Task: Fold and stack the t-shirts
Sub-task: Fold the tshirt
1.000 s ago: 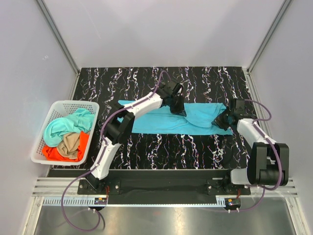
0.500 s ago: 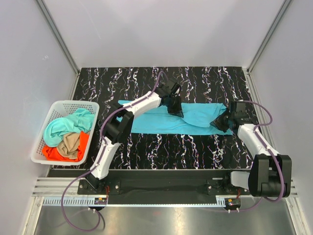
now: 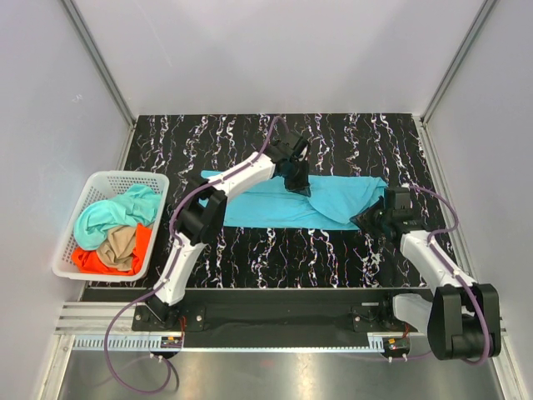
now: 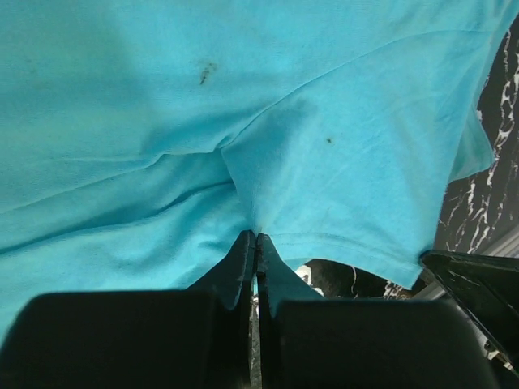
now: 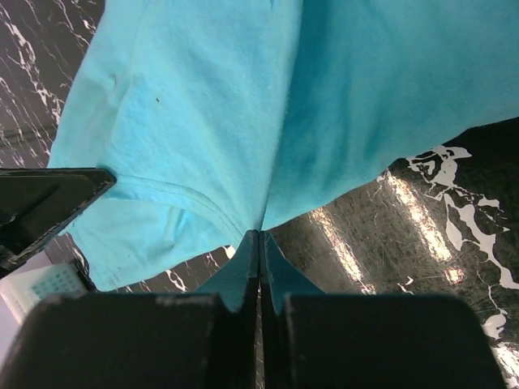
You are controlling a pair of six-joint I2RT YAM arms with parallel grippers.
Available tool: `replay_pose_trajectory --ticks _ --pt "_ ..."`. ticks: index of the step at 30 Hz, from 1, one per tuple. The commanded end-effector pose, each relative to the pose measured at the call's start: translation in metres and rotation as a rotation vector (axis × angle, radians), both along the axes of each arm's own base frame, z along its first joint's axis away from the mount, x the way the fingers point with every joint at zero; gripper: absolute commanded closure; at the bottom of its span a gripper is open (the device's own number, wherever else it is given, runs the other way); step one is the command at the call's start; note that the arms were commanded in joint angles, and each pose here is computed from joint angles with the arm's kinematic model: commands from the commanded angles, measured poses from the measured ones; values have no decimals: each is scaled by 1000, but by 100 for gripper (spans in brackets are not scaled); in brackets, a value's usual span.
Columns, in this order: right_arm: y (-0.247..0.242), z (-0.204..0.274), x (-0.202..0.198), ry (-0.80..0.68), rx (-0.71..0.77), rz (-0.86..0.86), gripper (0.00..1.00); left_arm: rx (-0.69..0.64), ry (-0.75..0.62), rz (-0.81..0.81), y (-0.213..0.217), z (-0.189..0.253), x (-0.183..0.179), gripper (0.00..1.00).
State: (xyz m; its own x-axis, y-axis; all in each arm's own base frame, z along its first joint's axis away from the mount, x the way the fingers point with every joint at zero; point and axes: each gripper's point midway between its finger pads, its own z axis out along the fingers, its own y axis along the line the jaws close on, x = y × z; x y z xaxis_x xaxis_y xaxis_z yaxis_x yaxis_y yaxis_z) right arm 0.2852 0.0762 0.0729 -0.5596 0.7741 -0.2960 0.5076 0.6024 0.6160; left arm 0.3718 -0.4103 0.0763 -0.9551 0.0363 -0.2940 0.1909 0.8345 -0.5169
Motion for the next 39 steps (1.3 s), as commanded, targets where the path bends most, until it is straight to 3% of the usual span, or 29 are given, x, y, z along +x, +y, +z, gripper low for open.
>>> replay_pose_trajectory --ticks 1,11,12,13,16,17,18,21,26,31,39 --pt "-4 17 12 -91 -12 -60 100 33 -42 -1 3 2 10 100" --pt "-4 -3 8 -61 -32 -68 100 76 -22 3 9 -20 9 96" --pt "-4 -7 7 -52 -32 -65 100 82 -21 2 10 -22 9 94" --pt "-3 -7 8 -49 -35 -61 100 87 -24 2 11 -22 9 85" --pt "-9 2 16 -45 -99 -32 79 107 -31 -8 14 -20 9 71" --pt "-13 2 11 -1 -133 -29 65 109 -43 -14 17 -13 8 64" --pt "-16 20 24 -23 -154 -26 59 112 -51 -20 18 -8 8 59" --pt "-39 38 45 -3 -296 -31 51 115 -105 -13 27 19 12 48" --pt "-76 49 90 -30 -317 -37 51 119 -151 31 53 38 30 43" --pt "-96 26 124 -46 -301 67 53 130 -131 59 73 22 42 44" --pt "-109 0 165 -70 -253 91 56 117 -102 192 139 -3 89 43"
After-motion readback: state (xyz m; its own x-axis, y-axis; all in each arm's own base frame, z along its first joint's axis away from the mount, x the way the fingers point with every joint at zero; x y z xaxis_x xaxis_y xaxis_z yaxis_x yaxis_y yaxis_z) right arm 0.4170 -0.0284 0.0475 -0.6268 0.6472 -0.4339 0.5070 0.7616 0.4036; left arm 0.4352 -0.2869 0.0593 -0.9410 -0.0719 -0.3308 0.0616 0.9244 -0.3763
